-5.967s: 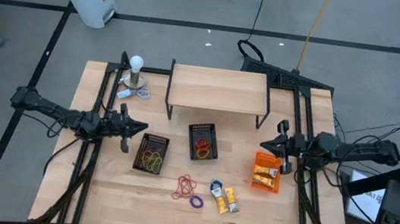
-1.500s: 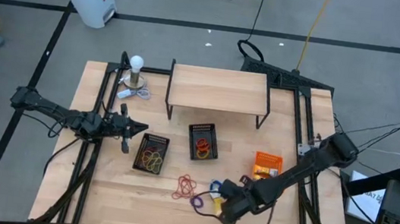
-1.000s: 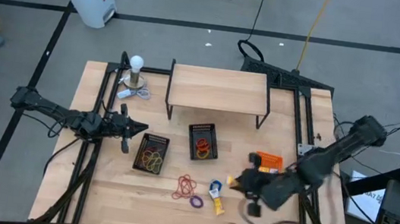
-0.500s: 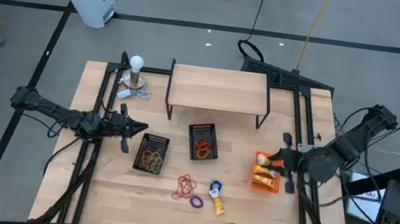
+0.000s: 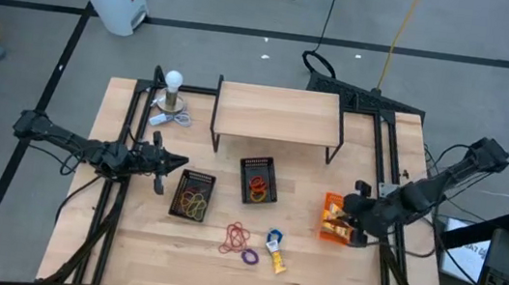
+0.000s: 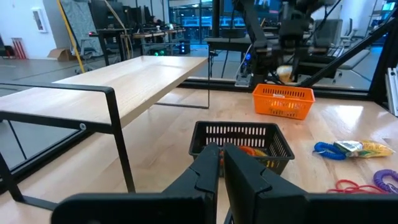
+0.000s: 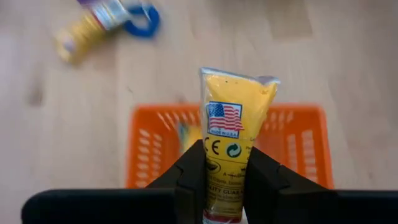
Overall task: Pick & Place Office Desk Supplies
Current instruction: Put the yellow crayon box into the orange bin, then put the red rubber band into the left black bin
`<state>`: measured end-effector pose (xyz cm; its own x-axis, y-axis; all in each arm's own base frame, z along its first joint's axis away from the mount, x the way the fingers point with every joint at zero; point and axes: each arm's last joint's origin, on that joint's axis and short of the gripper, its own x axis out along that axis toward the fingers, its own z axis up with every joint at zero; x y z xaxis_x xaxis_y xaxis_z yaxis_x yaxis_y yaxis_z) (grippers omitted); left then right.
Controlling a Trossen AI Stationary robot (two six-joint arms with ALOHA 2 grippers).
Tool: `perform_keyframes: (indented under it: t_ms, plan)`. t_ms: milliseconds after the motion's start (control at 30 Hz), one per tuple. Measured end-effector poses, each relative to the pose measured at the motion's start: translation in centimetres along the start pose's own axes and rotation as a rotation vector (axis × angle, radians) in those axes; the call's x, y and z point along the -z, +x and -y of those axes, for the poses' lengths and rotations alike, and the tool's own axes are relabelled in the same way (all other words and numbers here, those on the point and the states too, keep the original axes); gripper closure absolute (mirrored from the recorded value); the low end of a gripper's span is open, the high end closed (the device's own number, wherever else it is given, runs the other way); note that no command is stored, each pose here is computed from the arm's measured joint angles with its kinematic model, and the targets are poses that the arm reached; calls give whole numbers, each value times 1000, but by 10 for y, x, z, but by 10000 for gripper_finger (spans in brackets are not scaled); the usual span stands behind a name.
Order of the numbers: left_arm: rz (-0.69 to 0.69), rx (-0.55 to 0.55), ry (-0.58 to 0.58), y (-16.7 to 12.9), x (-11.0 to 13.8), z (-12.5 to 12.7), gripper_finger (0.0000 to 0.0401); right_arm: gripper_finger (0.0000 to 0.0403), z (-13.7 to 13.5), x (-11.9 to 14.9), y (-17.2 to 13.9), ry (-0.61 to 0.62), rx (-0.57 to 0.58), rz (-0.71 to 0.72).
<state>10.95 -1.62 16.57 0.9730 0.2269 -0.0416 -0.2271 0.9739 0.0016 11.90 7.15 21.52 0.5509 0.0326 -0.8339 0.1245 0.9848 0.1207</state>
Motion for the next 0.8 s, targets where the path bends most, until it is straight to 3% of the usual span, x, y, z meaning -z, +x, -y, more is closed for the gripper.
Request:
perform_keyframes:
  t_ms: [400, 667, 800]
  plan:
    - [10, 1, -9, 0, -1, 0, 375, 323, -8, 2, 37, -13, 41, -278]
    - [43, 1, -31, 0, -5, 0, 375, 223, -10, 3, 38, 41, 9, -325]
    - [43, 2, -36, 0, -5, 0, 375, 174, -12, -5, 25, 89, -69, -300]
